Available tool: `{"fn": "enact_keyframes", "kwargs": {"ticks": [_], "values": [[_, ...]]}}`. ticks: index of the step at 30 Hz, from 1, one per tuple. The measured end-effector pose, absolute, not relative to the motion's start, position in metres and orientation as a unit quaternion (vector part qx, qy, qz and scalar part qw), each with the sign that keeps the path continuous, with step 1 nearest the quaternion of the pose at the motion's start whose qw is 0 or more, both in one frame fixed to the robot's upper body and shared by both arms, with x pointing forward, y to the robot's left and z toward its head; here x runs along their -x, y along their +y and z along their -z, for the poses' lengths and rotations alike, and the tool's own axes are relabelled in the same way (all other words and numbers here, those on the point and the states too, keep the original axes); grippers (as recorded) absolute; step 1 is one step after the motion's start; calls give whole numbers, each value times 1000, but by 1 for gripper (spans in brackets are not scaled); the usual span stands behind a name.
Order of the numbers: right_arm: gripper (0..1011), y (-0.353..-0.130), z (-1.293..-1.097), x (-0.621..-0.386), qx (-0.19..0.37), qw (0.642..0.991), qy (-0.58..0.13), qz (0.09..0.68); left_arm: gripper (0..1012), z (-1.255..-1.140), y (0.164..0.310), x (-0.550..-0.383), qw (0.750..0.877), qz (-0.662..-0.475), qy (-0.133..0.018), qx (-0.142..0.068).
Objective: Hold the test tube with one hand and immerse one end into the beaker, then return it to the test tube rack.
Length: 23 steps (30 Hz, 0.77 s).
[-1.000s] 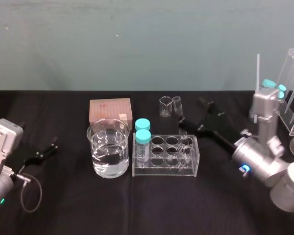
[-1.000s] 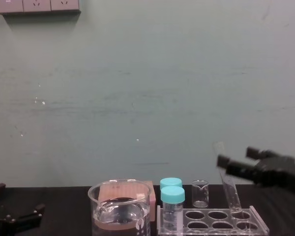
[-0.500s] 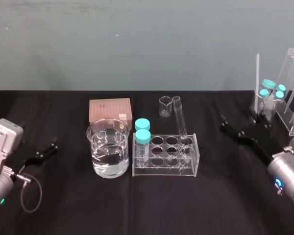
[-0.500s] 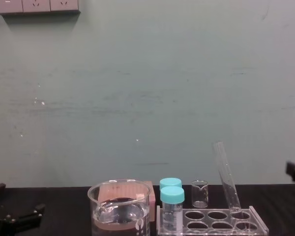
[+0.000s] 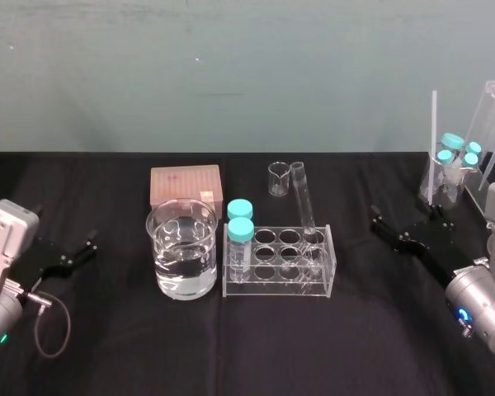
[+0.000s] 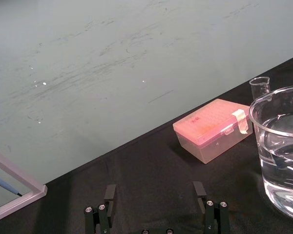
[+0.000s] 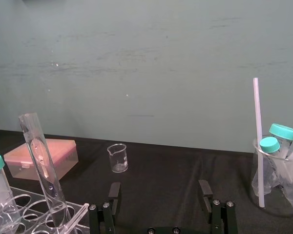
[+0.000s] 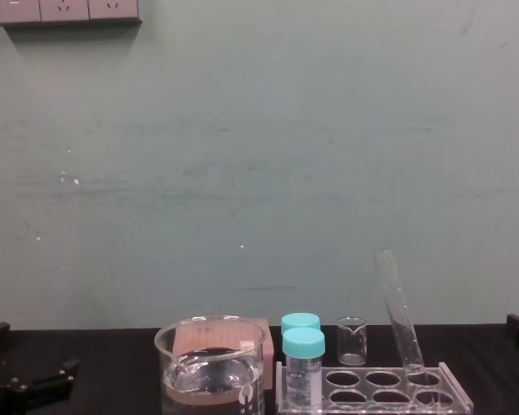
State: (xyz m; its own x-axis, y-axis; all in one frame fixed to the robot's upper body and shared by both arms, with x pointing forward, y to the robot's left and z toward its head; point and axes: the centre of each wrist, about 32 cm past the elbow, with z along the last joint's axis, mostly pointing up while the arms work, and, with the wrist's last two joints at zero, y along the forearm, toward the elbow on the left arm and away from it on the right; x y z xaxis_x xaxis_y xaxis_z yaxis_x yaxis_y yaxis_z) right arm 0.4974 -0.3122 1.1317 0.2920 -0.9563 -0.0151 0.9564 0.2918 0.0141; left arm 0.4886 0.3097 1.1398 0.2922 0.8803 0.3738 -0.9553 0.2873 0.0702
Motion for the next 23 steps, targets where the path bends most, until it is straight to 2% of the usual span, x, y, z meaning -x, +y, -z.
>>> {"fn": "enact_keyframes", "kwargs": {"ticks": [23], "values": [[1002,-312,-1132,-497,-12,804,1,594,1000,-1140,310,-489,791,-580,-132,-141]]}}
